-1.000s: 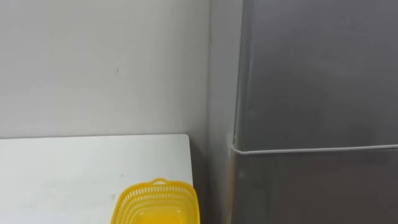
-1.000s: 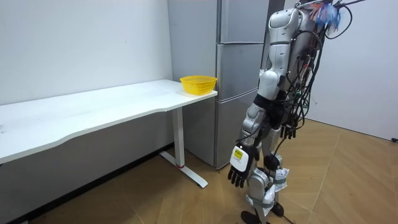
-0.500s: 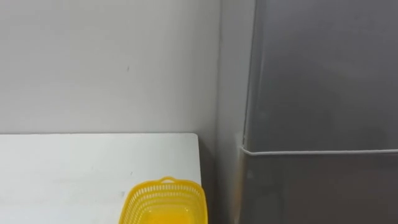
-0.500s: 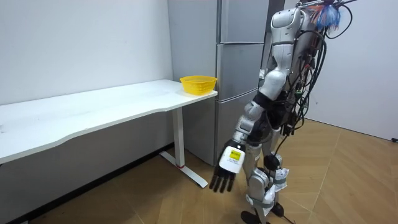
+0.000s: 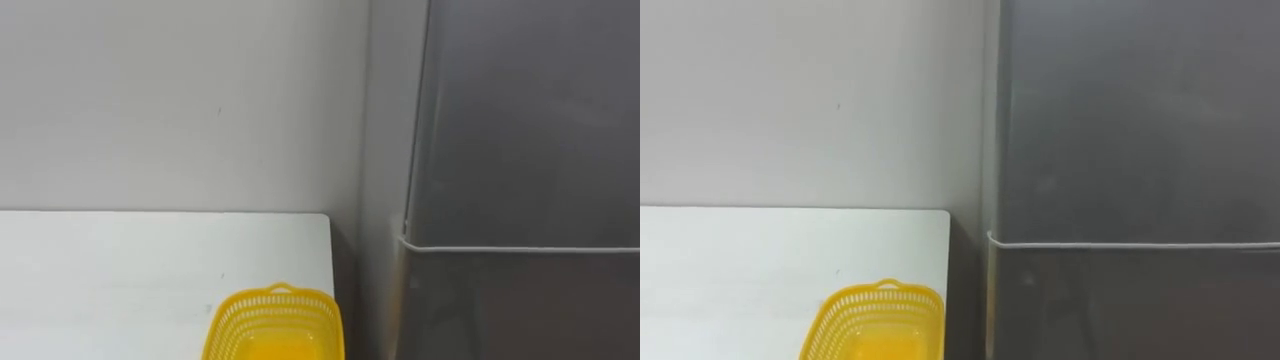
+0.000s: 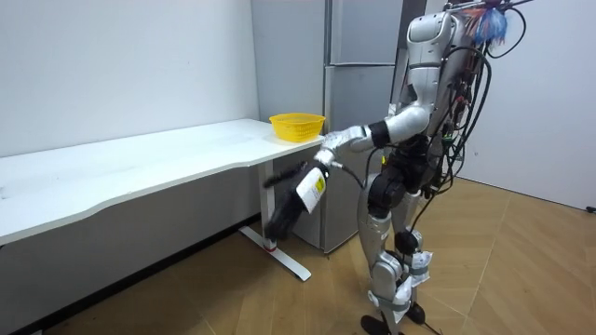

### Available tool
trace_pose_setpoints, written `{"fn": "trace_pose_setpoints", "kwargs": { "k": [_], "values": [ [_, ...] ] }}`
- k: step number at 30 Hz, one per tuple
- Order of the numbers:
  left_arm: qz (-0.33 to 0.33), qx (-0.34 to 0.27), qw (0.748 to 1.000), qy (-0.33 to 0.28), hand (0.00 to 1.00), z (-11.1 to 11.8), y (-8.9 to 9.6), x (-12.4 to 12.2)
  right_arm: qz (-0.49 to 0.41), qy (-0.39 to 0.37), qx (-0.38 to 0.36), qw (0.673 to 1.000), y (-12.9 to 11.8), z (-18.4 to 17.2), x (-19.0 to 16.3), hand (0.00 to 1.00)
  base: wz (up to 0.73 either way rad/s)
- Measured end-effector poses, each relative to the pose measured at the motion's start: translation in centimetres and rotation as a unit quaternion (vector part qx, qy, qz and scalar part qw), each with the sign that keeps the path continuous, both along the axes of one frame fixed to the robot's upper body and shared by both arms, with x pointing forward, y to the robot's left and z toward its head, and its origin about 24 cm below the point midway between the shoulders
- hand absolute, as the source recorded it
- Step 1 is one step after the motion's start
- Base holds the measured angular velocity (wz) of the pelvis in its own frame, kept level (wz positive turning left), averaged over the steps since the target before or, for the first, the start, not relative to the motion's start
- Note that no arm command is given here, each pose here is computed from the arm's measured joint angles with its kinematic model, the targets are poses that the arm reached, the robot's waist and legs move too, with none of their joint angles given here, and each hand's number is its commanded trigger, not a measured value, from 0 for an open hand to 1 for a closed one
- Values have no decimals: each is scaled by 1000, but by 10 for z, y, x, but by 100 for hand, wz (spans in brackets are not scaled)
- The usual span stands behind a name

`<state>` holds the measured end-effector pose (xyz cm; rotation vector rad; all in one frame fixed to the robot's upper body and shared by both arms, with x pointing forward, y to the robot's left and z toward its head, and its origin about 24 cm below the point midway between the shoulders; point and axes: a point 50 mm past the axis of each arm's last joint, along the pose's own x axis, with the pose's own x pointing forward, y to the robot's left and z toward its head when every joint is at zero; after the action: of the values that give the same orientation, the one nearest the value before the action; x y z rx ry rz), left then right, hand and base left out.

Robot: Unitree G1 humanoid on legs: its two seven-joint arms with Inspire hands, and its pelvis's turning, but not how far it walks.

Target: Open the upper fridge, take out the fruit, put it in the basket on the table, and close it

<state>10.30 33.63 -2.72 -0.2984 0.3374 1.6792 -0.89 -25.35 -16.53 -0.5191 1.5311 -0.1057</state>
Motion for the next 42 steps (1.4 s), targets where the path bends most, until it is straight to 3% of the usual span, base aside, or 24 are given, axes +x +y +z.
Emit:
{"fn": "trace_pose_setpoints", "kwargs": {
  "k": [2,4,8,12,14,21,27,32,38,42],
  "values": [
    [8,54,998,-17,0,23,8,6,-5,-2,0,1000,0,0,-2,0,-6],
    [25,136,989,-59,0,63,15,11,-9,-3,2,1000,1,0,-2,0,2],
    [27,296,948,-112,0,127,11,13,-5,7,-2,1000,2,0,-10,0,4],
    [11,361,925,-117,0,148,4,16,-8,11,1,1000,2,0,-13,0,9],
    [-13,382,912,-151,0,164,-3,18,-3,14,8,1000,3,0,-13,0,4],
    [-180,421,866,-204,0,186,-37,49,12,24,40,999,7,-3,-8,0,13],
    [-404,405,776,-266,0,194,-87,80,16,18,70,997,11,-4,-1,0,1],
    [-553,369,675,-319,0,199,-128,101,22,30,76,996,10,-5,1,0,-4],
    [-650,341,588,-339,0,200,-153,109,31,31,89,995,11,-5,8,0,-12],
    [-684,328,558,-337,0,198,-159,111,31,30,89,995,10,-5,10,0,-2]
  ]
}}
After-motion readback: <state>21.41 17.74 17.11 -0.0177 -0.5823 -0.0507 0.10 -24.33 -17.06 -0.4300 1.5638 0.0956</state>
